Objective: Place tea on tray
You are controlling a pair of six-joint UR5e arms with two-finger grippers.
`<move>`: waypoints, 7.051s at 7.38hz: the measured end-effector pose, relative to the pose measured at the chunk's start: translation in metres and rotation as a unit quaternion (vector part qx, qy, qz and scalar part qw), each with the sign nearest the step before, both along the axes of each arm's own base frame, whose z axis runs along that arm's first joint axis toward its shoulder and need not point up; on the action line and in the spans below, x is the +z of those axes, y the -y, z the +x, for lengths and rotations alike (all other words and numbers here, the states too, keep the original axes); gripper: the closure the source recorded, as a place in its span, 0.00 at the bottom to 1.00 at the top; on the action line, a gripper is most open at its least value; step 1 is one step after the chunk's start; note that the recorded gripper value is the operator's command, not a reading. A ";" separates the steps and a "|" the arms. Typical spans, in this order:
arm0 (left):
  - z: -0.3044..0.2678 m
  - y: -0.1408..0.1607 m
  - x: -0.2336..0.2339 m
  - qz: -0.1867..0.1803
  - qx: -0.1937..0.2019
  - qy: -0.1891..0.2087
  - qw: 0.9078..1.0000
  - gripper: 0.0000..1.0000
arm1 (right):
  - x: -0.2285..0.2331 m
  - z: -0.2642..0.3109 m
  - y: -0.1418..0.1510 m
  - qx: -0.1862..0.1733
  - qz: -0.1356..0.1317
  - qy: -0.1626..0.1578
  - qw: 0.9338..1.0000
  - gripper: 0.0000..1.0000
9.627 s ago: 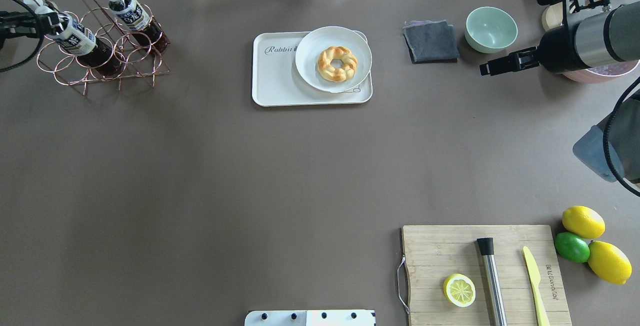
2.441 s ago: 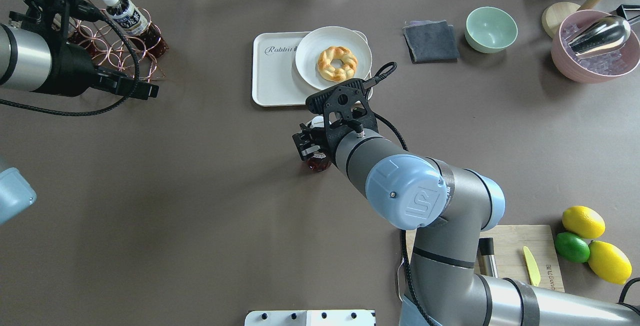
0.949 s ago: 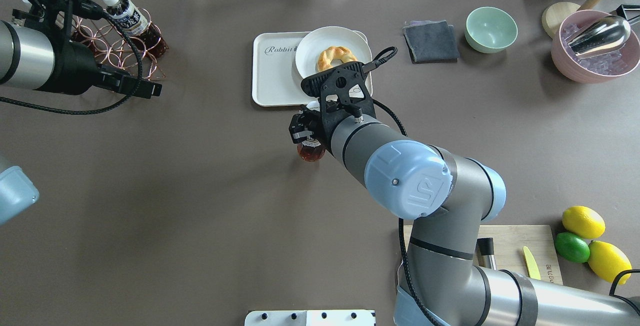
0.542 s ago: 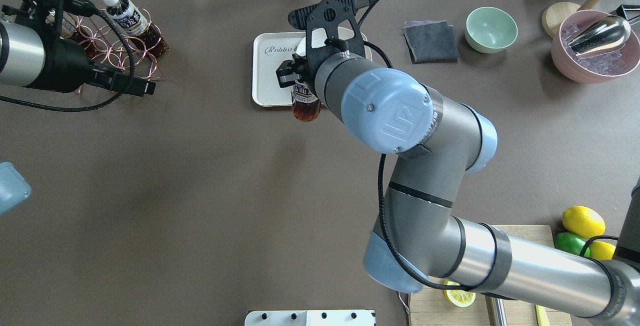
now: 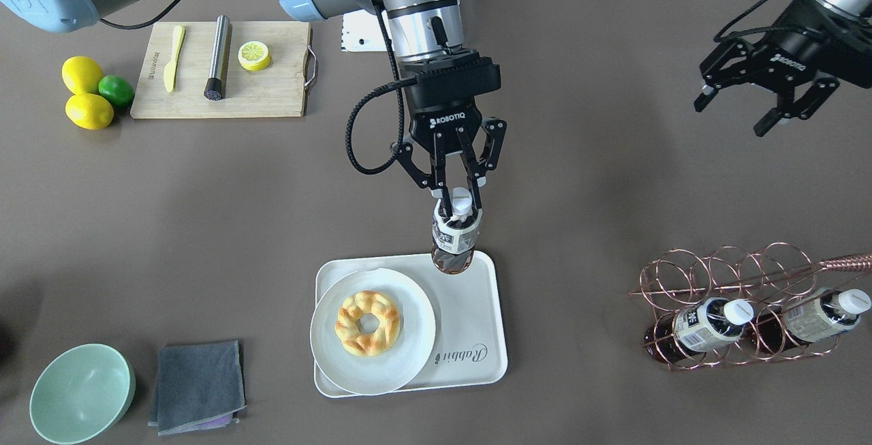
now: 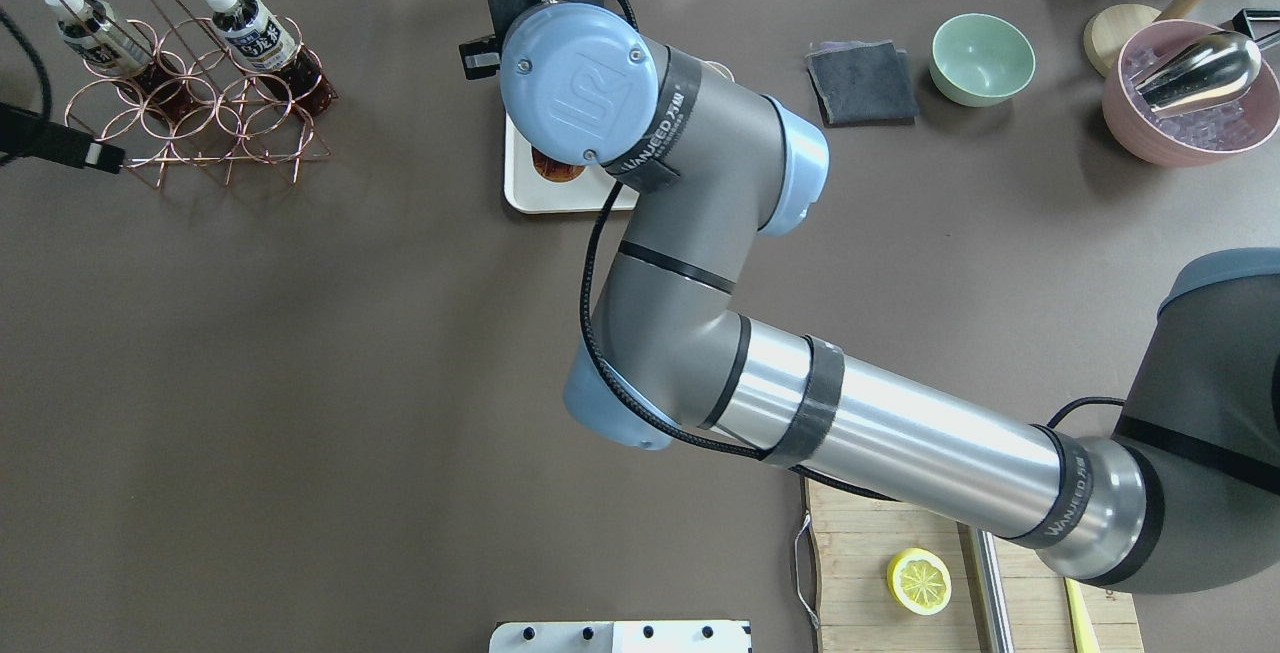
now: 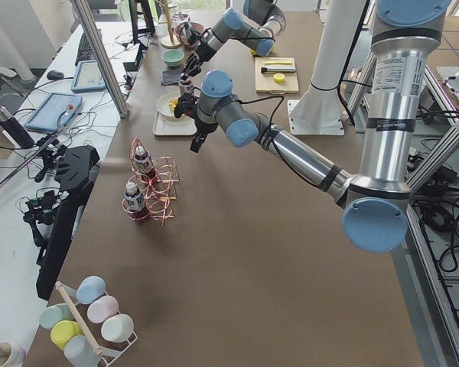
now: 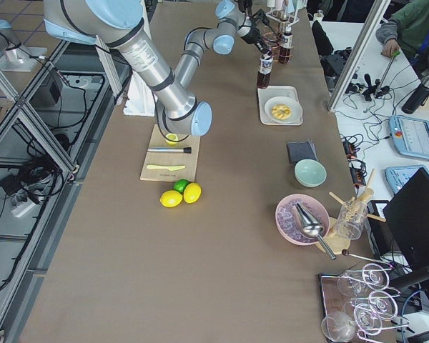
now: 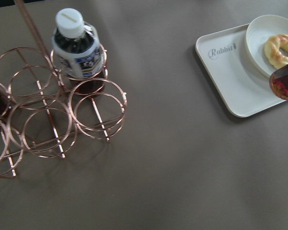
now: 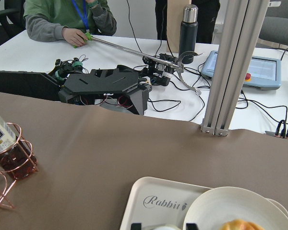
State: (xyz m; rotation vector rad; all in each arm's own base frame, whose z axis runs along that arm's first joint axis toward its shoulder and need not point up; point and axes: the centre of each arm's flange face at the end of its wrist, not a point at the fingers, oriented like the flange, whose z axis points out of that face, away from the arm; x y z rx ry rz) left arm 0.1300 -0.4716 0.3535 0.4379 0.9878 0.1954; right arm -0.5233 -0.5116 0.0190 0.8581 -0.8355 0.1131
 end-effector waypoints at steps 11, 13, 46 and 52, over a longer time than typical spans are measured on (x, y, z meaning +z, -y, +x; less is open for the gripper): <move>-0.063 0.006 0.057 0.004 0.008 0.021 1.000 0.00 | 0.041 -0.059 0.063 0.008 -0.004 -0.001 1.000 0.00; -0.073 0.011 0.067 -0.011 0.004 0.017 1.000 0.00 | 0.058 -0.022 0.077 -0.018 -0.019 0.017 1.000 0.00; -0.221 -0.099 0.358 -0.182 0.042 0.141 0.972 0.01 | 0.599 0.590 -0.054 -0.189 -0.383 -0.129 0.895 0.00; -0.222 -0.098 0.357 -0.180 0.041 0.142 0.972 0.01 | 0.598 0.590 -0.054 -0.189 -0.382 -0.129 0.895 0.00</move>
